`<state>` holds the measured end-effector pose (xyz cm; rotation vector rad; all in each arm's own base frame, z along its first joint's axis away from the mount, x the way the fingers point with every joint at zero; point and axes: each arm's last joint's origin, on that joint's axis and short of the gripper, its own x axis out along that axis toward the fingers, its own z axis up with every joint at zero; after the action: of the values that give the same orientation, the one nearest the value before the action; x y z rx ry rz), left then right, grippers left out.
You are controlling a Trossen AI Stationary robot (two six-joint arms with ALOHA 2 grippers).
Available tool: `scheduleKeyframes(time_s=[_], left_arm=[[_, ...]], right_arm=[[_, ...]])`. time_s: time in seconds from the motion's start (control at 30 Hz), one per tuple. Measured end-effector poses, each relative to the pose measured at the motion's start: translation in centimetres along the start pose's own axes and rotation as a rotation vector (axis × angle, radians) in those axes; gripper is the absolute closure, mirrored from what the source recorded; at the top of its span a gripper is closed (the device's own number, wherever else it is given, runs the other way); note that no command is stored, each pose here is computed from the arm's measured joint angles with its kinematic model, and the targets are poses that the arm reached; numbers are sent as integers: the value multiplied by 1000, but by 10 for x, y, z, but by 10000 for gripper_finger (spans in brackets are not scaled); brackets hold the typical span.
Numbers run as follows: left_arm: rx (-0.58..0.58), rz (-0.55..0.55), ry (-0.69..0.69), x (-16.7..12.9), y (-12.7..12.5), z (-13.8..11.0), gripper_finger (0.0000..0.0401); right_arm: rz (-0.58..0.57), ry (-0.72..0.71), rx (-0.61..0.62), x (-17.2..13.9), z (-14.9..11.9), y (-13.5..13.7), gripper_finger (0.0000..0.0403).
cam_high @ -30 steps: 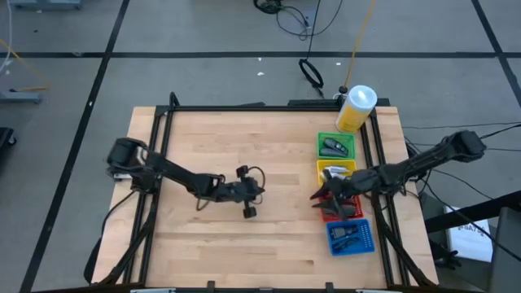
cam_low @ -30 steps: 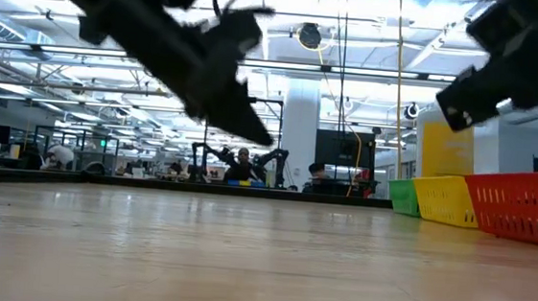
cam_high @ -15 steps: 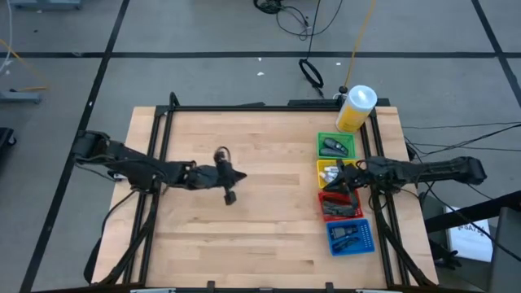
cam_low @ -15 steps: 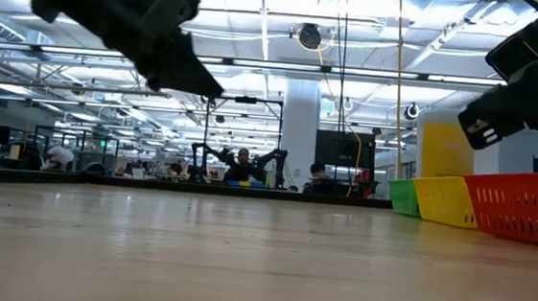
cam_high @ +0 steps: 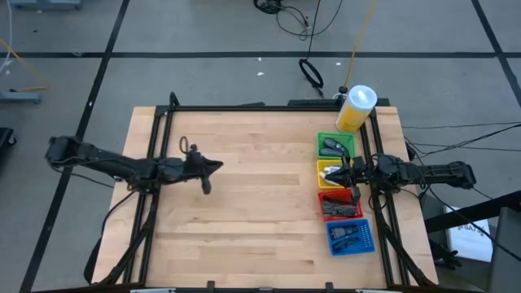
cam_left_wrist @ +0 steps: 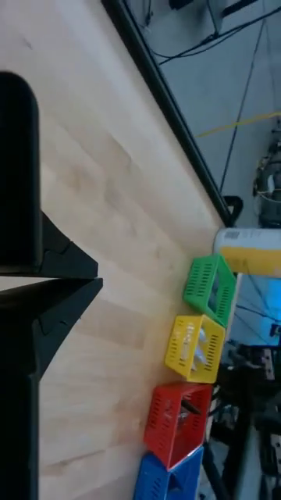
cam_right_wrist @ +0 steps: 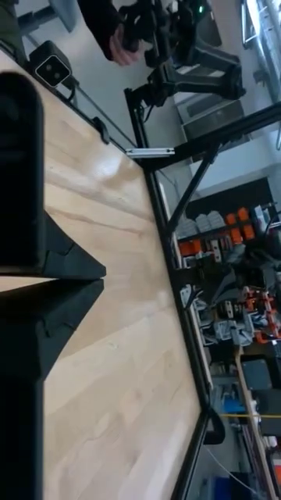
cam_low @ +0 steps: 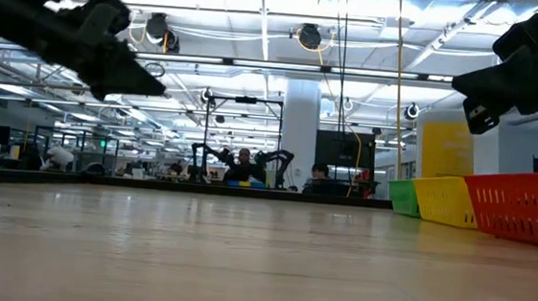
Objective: Pick & Place Travel size toiletries
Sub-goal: Return to Home Position
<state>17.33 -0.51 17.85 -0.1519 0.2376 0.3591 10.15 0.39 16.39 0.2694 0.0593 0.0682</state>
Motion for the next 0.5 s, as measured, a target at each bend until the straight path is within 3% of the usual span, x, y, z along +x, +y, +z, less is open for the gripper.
scheduleKeyframes(time_s=[0.3,0.5], left_arm=[[-27,-126,-129,-31,19,-30,391],[20,-192,-176,-46,23,-24,391]], right_arm=[[5,-16,5,0,2,0,400],[7,-18,5,0,2,1,399]])
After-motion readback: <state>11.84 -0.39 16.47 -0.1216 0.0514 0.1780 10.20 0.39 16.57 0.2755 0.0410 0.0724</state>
